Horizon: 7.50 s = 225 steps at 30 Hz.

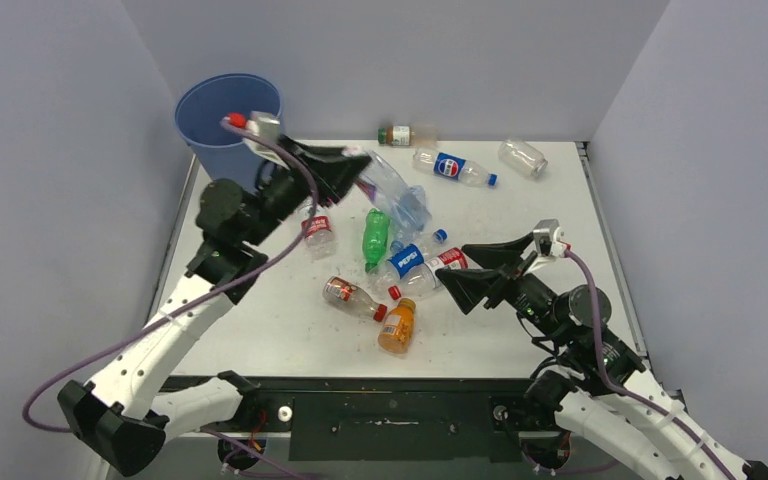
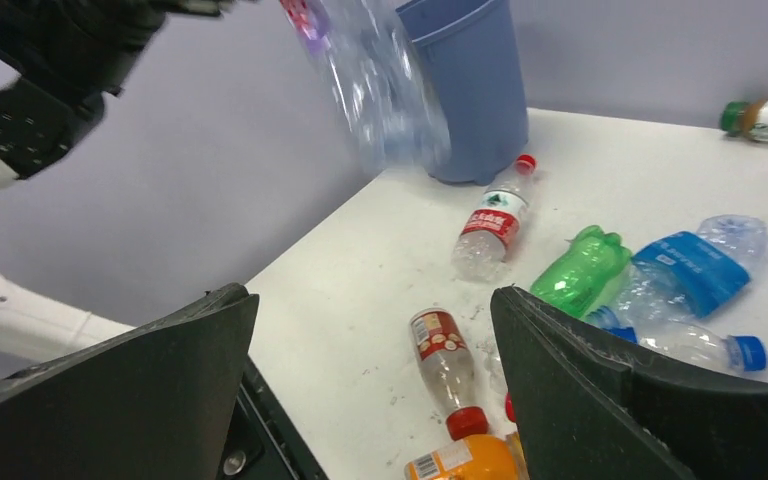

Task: Put the plastic bottles in the bin
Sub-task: Pick up the plastic bottle at the center of the board, then place the plastic bottle in the trash bin, then pick up the plastic bottle at the center of the board.

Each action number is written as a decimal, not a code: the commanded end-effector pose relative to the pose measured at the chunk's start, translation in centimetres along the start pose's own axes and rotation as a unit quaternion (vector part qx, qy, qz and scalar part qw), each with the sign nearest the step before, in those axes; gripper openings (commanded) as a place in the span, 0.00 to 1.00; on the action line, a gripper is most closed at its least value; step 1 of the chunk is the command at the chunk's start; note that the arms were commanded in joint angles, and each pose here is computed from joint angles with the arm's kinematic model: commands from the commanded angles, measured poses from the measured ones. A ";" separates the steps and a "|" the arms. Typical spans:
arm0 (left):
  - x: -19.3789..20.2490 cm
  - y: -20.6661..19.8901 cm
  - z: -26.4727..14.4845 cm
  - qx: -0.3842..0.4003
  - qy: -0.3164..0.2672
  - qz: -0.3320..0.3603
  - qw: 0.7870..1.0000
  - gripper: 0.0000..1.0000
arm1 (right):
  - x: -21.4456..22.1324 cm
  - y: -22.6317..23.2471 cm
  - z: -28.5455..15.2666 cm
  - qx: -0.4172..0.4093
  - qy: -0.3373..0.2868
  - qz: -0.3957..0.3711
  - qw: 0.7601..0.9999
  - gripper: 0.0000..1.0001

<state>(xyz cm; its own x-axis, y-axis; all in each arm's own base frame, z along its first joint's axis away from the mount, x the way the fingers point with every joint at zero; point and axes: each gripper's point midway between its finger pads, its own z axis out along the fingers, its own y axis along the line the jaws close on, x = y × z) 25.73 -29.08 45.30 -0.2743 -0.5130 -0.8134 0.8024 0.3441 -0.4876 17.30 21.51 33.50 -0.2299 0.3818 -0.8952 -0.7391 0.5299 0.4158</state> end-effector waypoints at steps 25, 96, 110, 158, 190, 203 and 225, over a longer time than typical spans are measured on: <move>-24.8 27.6 -5.9 -0.554 -0.151 0.412 0.708 0.00 | 4.4 -11.1 -2.4 0.271 0.033 -0.029 0.961 0.90; 8.5 13.1 -11.5 -0.298 0.128 0.225 0.919 0.86 | 18.5 -25.0 0.3 0.411 0.069 0.320 0.851 0.90; 9.1 12.6 -11.4 -0.294 0.134 0.230 0.918 0.86 | 23.0 -27.0 0.5 0.425 0.084 0.360 0.826 0.95; 17.3 -2.6 -7.9 0.122 0.196 -0.090 0.969 0.97 | -1.7 -6.9 1.3 -0.052 -0.174 0.254 0.950 0.39; 16.1 -1.2 -7.8 0.068 0.205 0.004 0.976 0.00 | -1.2 -5.9 0.9 0.009 -0.084 0.169 0.982 0.90; 11.5 4.6 -16.1 0.013 0.344 0.462 0.817 0.00 | -8.2 -1.1 -2.7 0.064 -0.025 -0.034 0.997 0.90; 9.9 3.6 -12.9 0.084 0.287 0.856 0.421 0.00 | 6.3 2.1 3.5 -0.087 0.343 -0.103 0.930 0.90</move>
<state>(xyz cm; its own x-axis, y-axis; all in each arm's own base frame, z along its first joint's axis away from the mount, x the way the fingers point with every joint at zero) 18.91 -21.79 25.77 0.7192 0.6909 0.0738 0.2751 -0.3806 0.8829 18.38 28.11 29.00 -0.4601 -0.2963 -0.8370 -0.8403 0.4499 0.3027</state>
